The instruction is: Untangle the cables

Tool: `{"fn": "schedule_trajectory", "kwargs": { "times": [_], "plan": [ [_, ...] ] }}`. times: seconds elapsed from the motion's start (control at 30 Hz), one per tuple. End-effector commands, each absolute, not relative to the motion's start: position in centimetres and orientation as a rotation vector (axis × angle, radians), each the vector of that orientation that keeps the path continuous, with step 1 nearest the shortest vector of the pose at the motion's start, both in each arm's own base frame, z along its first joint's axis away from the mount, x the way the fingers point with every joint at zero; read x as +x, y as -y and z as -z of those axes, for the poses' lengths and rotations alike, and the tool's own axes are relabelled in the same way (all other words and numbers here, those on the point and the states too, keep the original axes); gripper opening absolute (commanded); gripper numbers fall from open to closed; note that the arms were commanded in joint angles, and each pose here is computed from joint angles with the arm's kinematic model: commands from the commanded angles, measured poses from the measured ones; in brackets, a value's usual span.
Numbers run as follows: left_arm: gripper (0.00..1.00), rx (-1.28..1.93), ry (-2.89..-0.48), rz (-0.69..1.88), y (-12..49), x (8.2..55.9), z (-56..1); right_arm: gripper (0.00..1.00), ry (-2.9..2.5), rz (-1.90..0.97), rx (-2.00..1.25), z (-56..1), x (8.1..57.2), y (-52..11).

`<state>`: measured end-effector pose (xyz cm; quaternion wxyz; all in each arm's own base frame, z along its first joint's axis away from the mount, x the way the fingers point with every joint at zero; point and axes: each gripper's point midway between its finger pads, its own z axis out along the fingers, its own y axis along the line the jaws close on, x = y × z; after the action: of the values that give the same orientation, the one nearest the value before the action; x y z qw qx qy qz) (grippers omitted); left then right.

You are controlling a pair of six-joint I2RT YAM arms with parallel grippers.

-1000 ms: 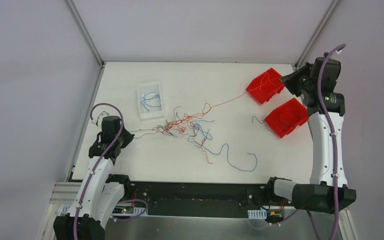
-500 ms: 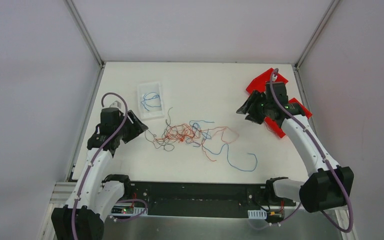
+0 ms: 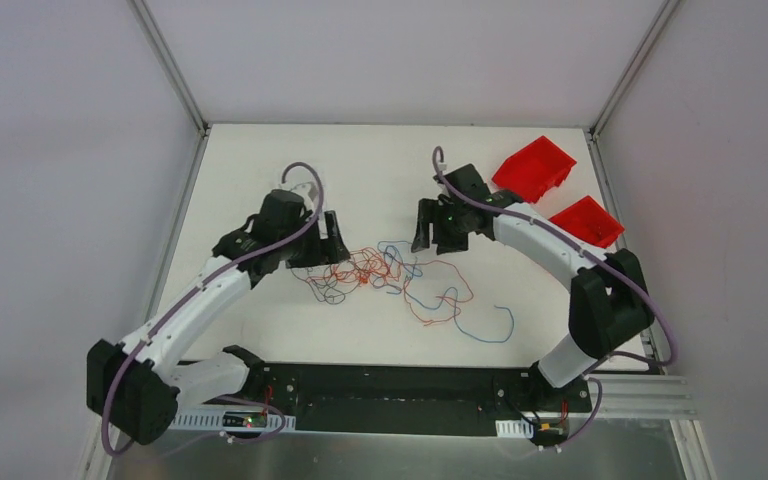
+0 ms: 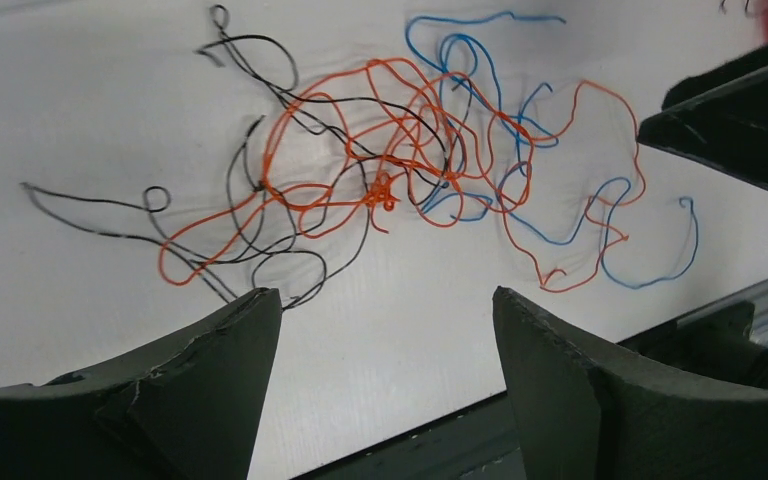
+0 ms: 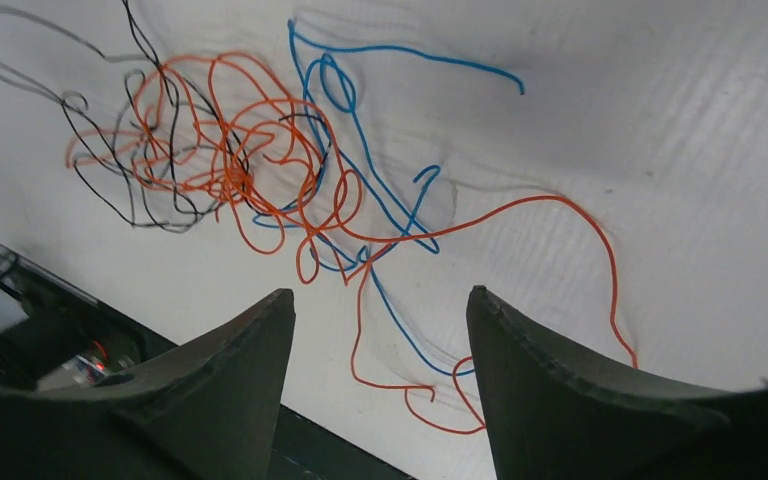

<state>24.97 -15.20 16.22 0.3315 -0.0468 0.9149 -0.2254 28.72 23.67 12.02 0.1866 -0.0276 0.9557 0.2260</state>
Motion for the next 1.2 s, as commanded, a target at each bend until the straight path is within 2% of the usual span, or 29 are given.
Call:
{"fn": "schedule_trajectory", "kwargs": {
  "times": [0.0, 0.13, 0.33, 0.57, 0.73, 0.9, 1.0, 1.13, 1.17],
  "plan": [
    [0.79, 0.046, -2.494, 0.545, 18.3, 25.4, -14.5, 0.66, -2.593, -0.719, -0.49, -12.0, 28.7, -26.6],
    [0.79, 0.083, -2.557, 0.555, 19.9, 26.2, -13.0, 0.64, -2.514, -0.757, -0.691, -10.4, 28.6, -27.7],
    [0.76, 0.07, -2.589, 0.582, 21.4, 27.7, -11.6, 0.6, -2.505, -0.773, -0.779, -8.2, 29.0, -28.4],
    [0.67, 0.064, -2.61, 0.637, 23.0, 28.9, -11.0, 0.52, -2.5, -0.832, -0.859, -6.7, 28.2, -28.9],
    [0.6, 0.074, -2.645, 0.707, 24.4, 29.1, -9.7, 0.4, -2.49, -0.864, -0.88, -6.7, 27.9, -29.2],
    [0.53, 0.079, -2.669, 0.802, 25.8, 29.1, -8.7, 0.38, -2.505, -0.896, -0.89, -6.6, 27.3, -29.4],
    [0.45, 0.076, -2.671, 0.81, 26.0, 29.2, -8.5, 0.35, -2.525, -0.893, -0.895, -6.0, 27.0, -29.5],
    [0.0, 0.074, -2.665, 0.806, 25.8, 29.3, -8.5, 0.18, -2.547, -0.881, -0.885, -5.5, 27.0, -29.6],
    [0.0, 0.067, -2.662, 0.801, 25.5, 29.4, -8.6, 0.08, -2.545, -0.869, -0.865, -5.7, 27.2, -29.6]
  ]
}}
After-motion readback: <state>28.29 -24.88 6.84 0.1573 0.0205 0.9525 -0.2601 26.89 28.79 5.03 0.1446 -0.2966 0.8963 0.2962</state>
